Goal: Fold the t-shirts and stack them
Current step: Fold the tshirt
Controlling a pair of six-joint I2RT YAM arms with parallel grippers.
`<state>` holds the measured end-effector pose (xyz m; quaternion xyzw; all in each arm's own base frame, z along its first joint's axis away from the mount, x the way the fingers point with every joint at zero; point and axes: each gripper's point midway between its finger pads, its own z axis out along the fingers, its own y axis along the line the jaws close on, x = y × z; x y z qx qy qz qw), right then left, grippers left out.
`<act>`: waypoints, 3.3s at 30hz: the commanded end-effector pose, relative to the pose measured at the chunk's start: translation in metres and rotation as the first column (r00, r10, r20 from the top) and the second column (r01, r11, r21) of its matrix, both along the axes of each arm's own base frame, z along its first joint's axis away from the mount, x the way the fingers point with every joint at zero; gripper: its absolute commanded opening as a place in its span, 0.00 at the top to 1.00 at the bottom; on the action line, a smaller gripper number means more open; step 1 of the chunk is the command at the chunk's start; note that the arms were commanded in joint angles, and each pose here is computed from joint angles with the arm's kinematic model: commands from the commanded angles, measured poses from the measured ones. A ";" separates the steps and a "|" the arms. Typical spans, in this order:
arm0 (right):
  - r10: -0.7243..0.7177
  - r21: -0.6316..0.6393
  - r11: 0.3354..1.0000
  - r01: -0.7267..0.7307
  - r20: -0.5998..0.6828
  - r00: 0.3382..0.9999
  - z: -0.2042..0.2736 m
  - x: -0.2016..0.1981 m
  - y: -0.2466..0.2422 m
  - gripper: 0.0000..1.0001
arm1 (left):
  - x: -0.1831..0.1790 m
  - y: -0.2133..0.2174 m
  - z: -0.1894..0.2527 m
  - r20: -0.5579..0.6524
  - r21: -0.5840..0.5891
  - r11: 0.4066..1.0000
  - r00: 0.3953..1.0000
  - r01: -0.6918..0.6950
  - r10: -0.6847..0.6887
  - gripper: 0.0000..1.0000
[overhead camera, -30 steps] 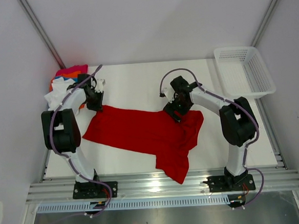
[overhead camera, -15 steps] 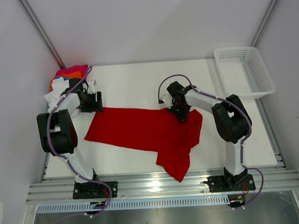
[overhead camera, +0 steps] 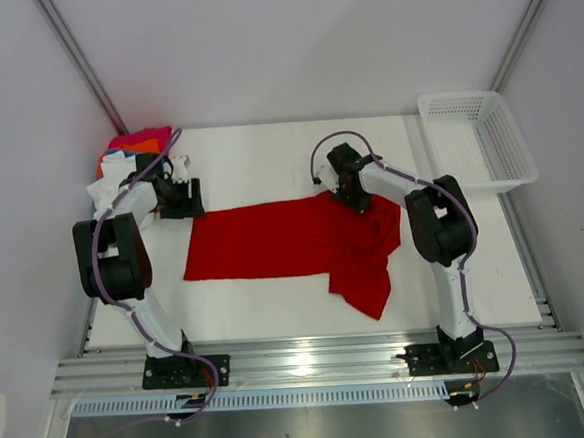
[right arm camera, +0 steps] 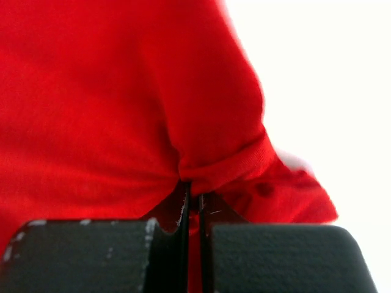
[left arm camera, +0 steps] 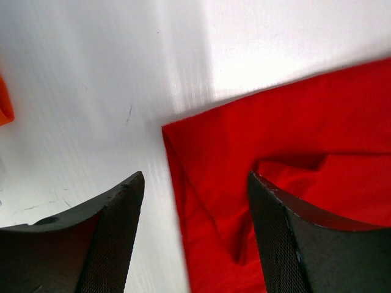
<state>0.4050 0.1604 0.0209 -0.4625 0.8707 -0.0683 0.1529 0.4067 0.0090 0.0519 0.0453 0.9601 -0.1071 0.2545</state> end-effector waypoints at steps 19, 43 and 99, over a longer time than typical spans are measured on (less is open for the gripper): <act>-0.074 -0.016 0.996 0.085 0.336 0.939 0.001 0.146 0.006 0.72 | 0.005 -0.011 0.049 0.149 -0.021 0.999 0.988 0.049 -0.045 0.27; -0.121 0.264 0.964 0.039 0.304 0.945 0.137 0.032 -0.043 0.01 | -0.142 -0.103 -0.001 -0.143 0.823 0.173 0.492 0.541 -0.859 0.14; 0.419 -0.086 0.907 -0.412 0.092 0.903 0.031 -0.148 -0.027 0.01 | -0.050 -0.046 0.076 -0.043 0.803 0.439 0.774 0.403 -0.632 1.00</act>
